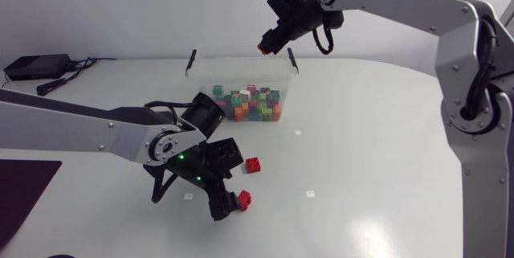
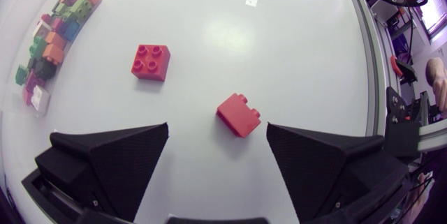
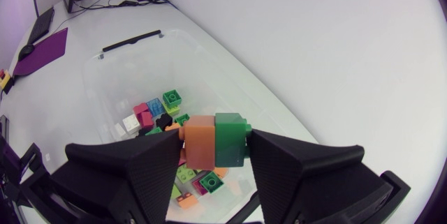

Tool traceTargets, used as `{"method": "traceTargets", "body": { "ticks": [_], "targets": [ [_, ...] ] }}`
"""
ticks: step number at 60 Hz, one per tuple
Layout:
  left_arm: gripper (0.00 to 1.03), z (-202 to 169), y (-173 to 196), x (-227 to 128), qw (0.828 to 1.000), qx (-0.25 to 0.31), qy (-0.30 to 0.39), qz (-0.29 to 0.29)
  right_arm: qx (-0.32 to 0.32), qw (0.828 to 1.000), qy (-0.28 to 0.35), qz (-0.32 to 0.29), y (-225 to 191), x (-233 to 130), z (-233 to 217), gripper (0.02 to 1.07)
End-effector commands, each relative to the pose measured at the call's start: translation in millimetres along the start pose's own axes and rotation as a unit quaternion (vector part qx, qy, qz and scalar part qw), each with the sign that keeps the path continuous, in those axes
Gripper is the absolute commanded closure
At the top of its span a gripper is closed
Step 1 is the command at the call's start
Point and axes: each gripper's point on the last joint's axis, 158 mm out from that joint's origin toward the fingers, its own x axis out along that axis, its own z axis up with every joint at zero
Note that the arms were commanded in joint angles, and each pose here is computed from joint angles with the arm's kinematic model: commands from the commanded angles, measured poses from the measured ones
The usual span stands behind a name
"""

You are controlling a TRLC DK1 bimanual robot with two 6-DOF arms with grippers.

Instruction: Place the duplo bricks in the container

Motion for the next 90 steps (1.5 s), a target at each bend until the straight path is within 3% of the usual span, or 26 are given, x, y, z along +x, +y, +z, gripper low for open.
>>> {"method": "traceTargets", "body": {
  "ticks": [1, 5, 16, 37, 62, 66, 72, 80, 90],
  "targets": [
    [0.05, 10, 2, 2, 1.000, -0.007, -0.007, -0.002, 0.021, 1.000, -0.001, 0.002, -3, 11, 0, 0.50],
    [0.05, 10, 3, 2, 1.000, -0.009, -0.008, -0.002, 0.025, 1.000, 0.006, 0.005, -2, 17, -2, 0.29],
    [0.05, 10, 4, 2, 1.000, -0.016, -0.008, -0.002, 0.034, 0.999, 0.011, -0.002, -9, 16, -1, 0.08],
    [0.05, 11, -1, 6, 0.999, -0.040, -0.004, -0.007, 0.031, 0.999, 0.006, -0.008, -1, -52, 13, 0.07],
    [0.08, 7, -12, 23, 0.997, -0.077, 0.026, -0.014, 0.014, 0.999, 0.044, 0.010, 45, -98, -51, 0.07],
    [0.12, 4, -12, 27, 0.996, -0.080, 0.033, -0.013, -0.005, 0.998, 0.055, 0.022, 59, -99, -66, 0.07],
    [0.30, 4, -13, 29, 0.996, -0.078, 0.036, -0.015, -0.030, 0.996, 0.074, 0.042, 76, -95, -90, 0.07],
    [0.73, 3, -12, 28, 0.996, -0.082, 0.038, -0.014, -0.078, 0.989, 0.097, 0.081, 108, -93, -118, 0.07],
    [0.75, -1, -11, 18, 0.995, -0.086, 0.042, -0.014, -0.124, 0.975, 0.126, 0.137, 140, -83, -149, 0.07]
  ]
}}
